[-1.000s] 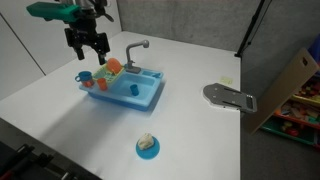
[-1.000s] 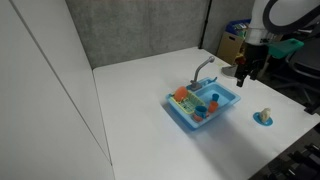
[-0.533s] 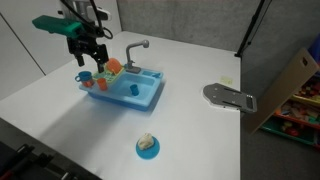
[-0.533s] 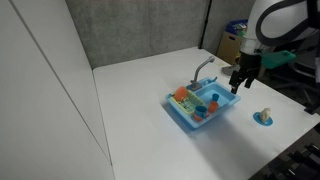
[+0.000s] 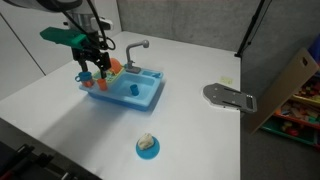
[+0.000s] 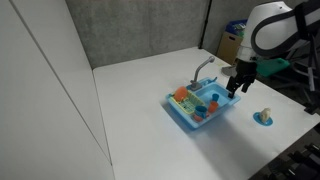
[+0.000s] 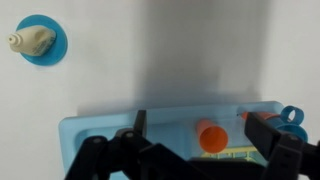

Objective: Pick up the orange cup and put it in the sink

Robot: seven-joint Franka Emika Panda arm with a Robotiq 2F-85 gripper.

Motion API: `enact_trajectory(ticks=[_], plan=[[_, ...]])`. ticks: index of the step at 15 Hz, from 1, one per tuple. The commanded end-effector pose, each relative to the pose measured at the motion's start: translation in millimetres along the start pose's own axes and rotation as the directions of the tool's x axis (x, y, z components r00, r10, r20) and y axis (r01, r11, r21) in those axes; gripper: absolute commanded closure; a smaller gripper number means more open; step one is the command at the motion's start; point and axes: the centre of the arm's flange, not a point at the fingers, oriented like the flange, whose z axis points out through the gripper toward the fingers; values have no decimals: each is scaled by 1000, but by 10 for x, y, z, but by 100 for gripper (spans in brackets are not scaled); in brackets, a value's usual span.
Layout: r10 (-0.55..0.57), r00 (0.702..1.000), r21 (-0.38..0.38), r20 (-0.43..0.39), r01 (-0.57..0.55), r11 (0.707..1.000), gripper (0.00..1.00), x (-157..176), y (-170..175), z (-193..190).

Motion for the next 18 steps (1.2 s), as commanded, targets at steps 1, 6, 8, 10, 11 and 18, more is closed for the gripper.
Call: enact_trajectory(ticks=[1, 6, 8, 10, 11, 18], plan=[[0, 1000, 0, 0, 0, 1000, 0, 0, 0, 0], [-50, 998, 26, -35, 51, 998, 0, 109, -54, 142], [-66, 996, 24, -58, 68, 997, 0, 157, -113, 209], [-80, 993, 20, -86, 82, 996, 0, 202, -186, 273], [-87, 991, 18, -99, 89, 996, 0, 224, -229, 312], [-94, 976, -9, -195, 94, 996, 0, 388, -367, 517]])
